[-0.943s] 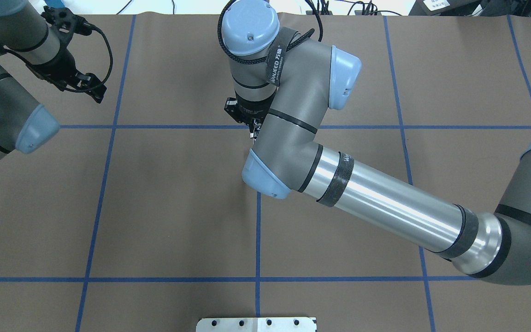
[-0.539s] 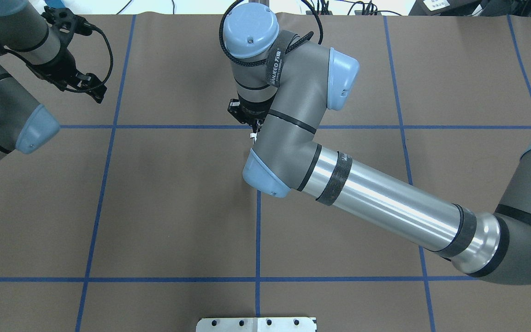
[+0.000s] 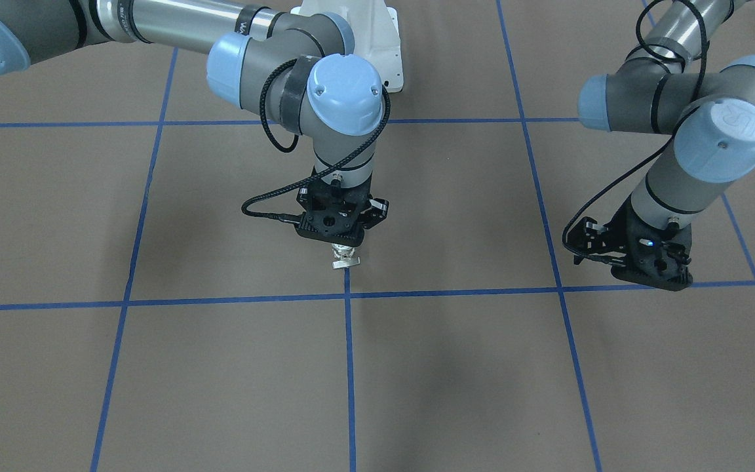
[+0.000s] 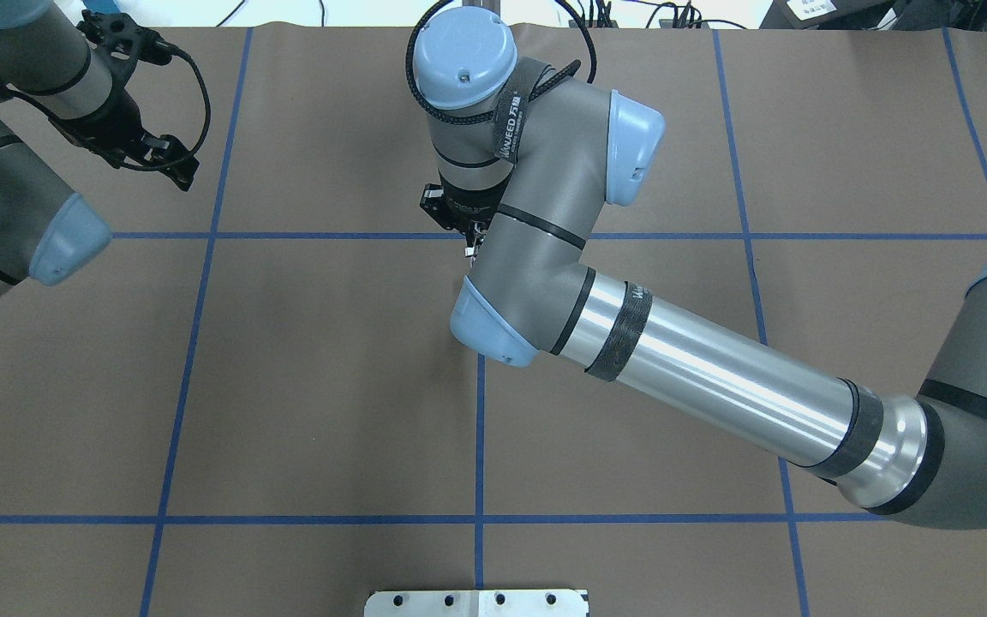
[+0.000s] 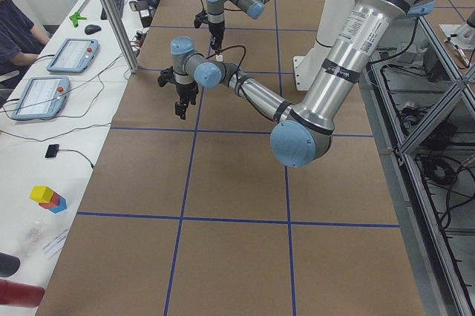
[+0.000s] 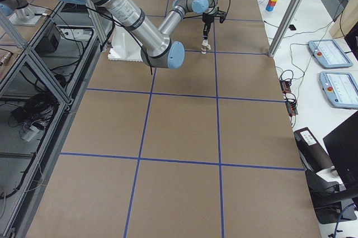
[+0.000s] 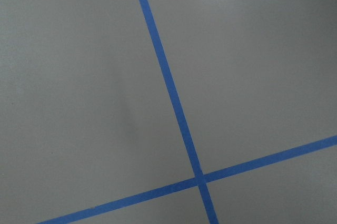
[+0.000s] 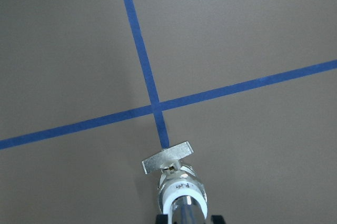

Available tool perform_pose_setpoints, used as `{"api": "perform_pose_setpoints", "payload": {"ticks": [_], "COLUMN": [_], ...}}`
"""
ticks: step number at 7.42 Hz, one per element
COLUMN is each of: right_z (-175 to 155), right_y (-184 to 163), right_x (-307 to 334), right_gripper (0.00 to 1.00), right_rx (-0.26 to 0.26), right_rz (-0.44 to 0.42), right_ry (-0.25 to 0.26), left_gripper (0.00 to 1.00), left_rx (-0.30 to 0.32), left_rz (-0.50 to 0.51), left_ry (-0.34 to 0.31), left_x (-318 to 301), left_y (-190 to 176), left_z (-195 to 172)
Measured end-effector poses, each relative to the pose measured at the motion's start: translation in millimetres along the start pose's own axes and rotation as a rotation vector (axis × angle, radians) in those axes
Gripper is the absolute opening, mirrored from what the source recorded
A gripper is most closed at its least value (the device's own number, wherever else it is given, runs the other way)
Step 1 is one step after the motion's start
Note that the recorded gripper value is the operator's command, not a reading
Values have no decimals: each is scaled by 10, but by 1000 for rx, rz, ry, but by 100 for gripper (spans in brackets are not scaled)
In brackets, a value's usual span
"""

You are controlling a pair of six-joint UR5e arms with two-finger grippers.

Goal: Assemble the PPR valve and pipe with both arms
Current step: 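Lower the chrome fitting onto the valve top and press it down with the right gripper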

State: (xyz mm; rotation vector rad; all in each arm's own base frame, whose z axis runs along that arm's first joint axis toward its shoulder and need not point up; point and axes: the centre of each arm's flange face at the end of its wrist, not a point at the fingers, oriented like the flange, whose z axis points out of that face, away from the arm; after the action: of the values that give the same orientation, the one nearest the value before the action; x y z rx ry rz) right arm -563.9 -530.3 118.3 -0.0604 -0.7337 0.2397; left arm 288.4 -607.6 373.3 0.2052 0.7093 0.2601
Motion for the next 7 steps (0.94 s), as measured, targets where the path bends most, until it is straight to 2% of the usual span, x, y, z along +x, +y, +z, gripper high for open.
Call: {"api": "perform_pose_setpoints", "payload": {"ticks": [7], "right_z": [76], "right_y": [-15], "right_x": [10], "right_gripper": [0], "right_rx": [-4], "right_rz": [-11], "right_ry": [8], "left_gripper": [100], "left_rx": [-1], "left_rz": [0], "left_ry": [0], "left_x": [4], "left_y": [2], "left_z": [3]}}
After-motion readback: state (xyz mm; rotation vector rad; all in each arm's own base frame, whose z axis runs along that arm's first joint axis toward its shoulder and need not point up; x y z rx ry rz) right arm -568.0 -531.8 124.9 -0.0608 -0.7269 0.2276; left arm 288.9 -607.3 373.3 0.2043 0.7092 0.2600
